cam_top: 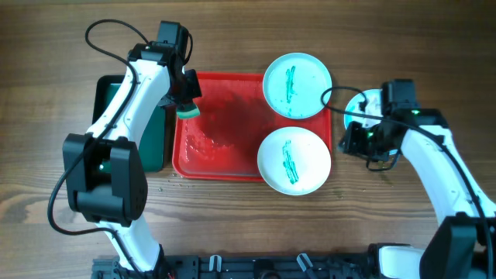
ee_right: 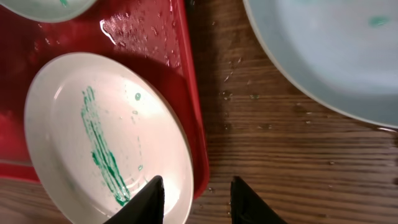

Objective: Clean dirty plates on tray and stack at the side
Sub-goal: 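Set the plate on the table right of the tray and release, then grip the lower-right plate with the right gripper and drag it left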

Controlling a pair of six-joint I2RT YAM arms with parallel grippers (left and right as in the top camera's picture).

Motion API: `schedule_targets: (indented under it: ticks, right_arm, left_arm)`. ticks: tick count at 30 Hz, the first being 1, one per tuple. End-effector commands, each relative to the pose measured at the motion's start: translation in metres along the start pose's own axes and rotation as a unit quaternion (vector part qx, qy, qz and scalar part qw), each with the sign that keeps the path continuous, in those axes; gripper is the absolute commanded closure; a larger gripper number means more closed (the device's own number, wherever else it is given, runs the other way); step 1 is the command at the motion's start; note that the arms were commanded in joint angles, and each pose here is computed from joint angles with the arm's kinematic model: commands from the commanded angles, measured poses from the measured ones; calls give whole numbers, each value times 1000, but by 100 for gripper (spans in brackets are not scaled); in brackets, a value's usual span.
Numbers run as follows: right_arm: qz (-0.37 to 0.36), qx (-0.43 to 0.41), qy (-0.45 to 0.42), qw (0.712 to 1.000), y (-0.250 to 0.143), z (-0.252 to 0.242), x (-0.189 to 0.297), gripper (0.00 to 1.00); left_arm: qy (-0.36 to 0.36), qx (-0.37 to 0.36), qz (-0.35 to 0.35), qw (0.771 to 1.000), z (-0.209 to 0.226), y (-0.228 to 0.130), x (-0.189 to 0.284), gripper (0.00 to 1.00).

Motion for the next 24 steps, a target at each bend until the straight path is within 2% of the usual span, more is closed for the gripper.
schedule_targets:
  ticks: [1, 6, 7, 11, 18, 24]
  right_arm:
    - [29, 12, -17, 999, -4, -1, -27, 64]
    - [61, 23, -19, 998, -6, -4, -55, 66]
    - [66, 41, 6, 997, -5, -1, -59, 67]
    - [66, 46, 14, 997, -5, 1, -59, 72]
    - [65, 58, 10, 996, -3, 2, -55, 89]
    - [65, 58, -13, 996, 0, 4, -37, 96]
  left_arm:
    - [-8, 7, -2, 1000, 0, -1, 4, 96]
    - [-8, 7, -2, 1000, 0, -1, 4, 96]
    - [-8, 7, -2, 1000, 0, -1, 4, 96]
    - [-10, 7, -6, 1000, -1, 0, 4, 96]
    - [-10, 7, -7, 1000, -1, 0, 4, 96]
    - [-10, 7, -7, 1000, -1, 1, 4, 96]
Point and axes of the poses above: each gripper's point midway between its finger pads, its own x axis back along the fingers, its own z axis along the line the jaws close on, y = z × x, the point moved 8 cm from there along x, back along the fingers
